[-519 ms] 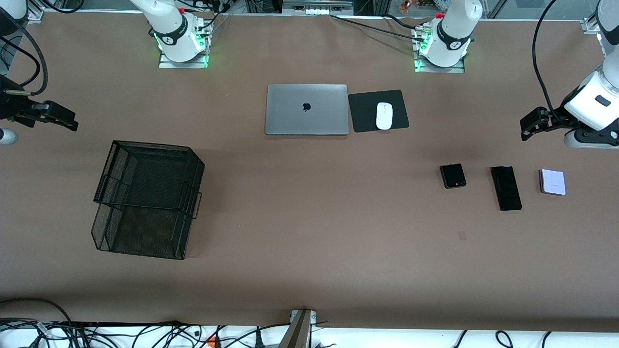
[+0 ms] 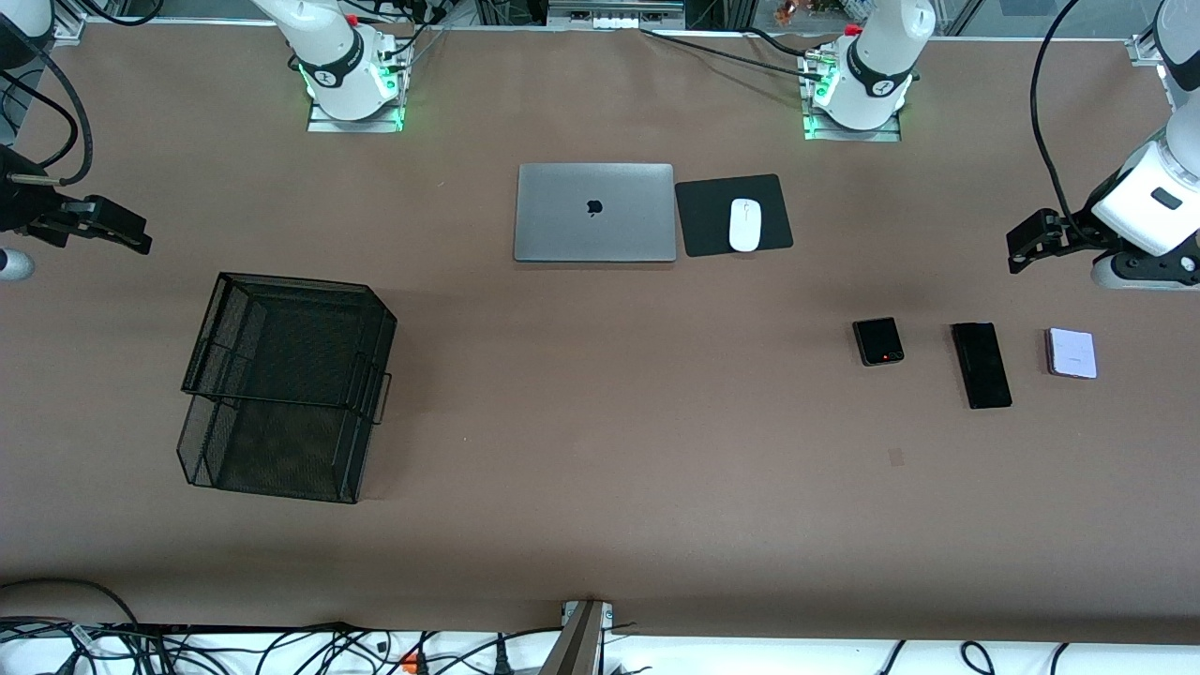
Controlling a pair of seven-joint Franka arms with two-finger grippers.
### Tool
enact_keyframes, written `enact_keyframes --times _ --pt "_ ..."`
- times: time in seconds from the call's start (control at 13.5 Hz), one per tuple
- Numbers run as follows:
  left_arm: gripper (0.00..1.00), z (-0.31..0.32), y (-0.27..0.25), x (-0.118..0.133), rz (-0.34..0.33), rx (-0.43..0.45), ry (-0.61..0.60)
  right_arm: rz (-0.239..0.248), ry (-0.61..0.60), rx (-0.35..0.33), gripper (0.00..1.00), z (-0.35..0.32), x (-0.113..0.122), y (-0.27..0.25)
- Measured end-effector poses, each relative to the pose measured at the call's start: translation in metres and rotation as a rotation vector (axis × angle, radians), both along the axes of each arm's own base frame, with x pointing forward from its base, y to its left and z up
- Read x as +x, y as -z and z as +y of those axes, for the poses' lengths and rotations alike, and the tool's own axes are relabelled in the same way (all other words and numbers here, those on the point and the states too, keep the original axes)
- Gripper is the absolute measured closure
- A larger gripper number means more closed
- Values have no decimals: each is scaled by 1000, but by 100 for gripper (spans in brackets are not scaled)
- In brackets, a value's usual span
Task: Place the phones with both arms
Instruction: 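Reach the left gripper down to the small black flip phone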
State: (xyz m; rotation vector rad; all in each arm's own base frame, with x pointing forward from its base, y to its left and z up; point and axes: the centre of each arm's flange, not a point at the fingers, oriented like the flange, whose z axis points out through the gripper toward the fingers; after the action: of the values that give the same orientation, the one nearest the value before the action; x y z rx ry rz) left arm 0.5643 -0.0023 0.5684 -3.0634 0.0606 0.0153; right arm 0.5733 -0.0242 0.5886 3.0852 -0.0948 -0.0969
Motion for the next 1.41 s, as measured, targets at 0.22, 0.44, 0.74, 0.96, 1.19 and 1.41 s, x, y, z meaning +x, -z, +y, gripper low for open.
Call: enact_keyframes --times 0.22,0.44,0.74,0.96,1.19,1.41 --pt "0 1 9 0 39 -1 -4 0 0 0 0 0 0 0" --pt "0 -2 14 1 56 -30 -9 0 0 0 0 0 0 0" --pt "0 0 28 8 88 -31 -13 0 0 0 0 0 0 0" --pt "0 1 79 17 170 -30 -17 0 0 0 0 0 0 0" --pt "0 3 154 37 194 -30 -37 0 0 0 0 0 0 0" --pt "0 3 230 31 174 -30 -79 0 0 0 0 0 0 0"
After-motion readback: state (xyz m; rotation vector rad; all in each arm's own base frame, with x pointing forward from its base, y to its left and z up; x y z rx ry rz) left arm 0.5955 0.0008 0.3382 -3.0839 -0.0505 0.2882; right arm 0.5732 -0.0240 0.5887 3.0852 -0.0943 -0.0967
